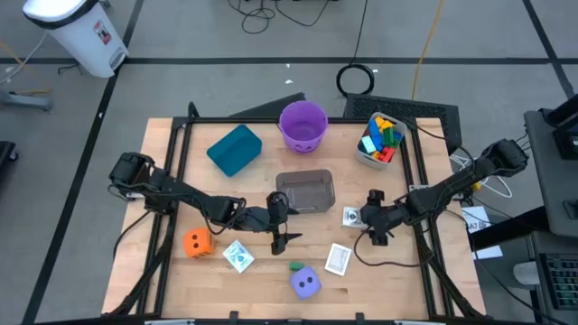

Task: Pick & Place Toys
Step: Put the black deck of cards into the transparent black bin

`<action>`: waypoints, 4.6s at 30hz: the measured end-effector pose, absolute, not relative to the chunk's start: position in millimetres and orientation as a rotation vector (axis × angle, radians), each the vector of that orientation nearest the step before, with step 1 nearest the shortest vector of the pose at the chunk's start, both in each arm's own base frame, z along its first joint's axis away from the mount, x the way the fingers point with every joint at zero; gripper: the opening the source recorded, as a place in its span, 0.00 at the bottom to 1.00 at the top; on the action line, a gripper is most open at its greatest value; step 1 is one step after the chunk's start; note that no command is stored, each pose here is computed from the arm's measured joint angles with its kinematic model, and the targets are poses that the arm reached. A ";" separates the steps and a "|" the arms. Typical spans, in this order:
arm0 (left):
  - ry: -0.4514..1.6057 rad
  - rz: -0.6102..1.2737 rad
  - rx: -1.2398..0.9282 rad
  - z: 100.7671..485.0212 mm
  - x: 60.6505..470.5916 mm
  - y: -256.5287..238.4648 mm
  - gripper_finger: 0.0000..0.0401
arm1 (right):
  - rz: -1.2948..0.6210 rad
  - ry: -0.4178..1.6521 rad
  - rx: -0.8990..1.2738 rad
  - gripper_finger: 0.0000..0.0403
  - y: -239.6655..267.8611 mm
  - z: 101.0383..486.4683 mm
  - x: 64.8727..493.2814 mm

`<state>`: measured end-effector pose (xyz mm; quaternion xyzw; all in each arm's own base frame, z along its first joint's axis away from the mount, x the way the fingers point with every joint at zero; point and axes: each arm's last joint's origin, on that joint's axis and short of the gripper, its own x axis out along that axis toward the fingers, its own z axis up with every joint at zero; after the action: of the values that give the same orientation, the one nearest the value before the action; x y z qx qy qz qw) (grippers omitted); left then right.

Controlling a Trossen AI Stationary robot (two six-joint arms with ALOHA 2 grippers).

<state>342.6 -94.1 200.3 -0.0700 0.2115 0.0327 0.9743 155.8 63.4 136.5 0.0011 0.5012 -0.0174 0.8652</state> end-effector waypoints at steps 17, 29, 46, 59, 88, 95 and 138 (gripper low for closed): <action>0.427 0.066 -0.143 200.3 342.6 -94.1 0.85 | -0.060 0.893 0.073 0.84 65.8 147.0 164.1; 0.426 0.070 -0.159 200.3 342.6 -94.1 0.85 | -0.118 0.944 0.085 0.88 67.0 139.7 163.1; 0.426 0.070 -0.161 200.3 342.6 -94.1 0.85 | 0.014 1.030 0.065 0.88 69.8 133.1 163.4; 0.427 0.070 -0.161 200.3 342.6 -94.1 0.85 | 0.155 0.921 -0.109 0.77 74.8 138.8 170.7; 0.292 0.081 -0.206 212.6 350.2 -84.5 0.85 | 0.107 0.671 0.001 0.09 72.4 183.5 170.9; 0.209 0.071 -0.132 202.1 363.1 -82.5 0.85 | 0.086 0.520 0.006 0.08 68.6 195.1 184.6; 0.337 0.319 -0.078 238.9 389.1 -59.5 0.17 | 0.111 0.539 0.005 0.18 54.2 203.6 171.3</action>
<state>389.1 -59.5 238.9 -0.0384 0.1671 0.1582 0.9724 171.3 54.2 203.6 0.0022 0.2660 0.0546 0.9624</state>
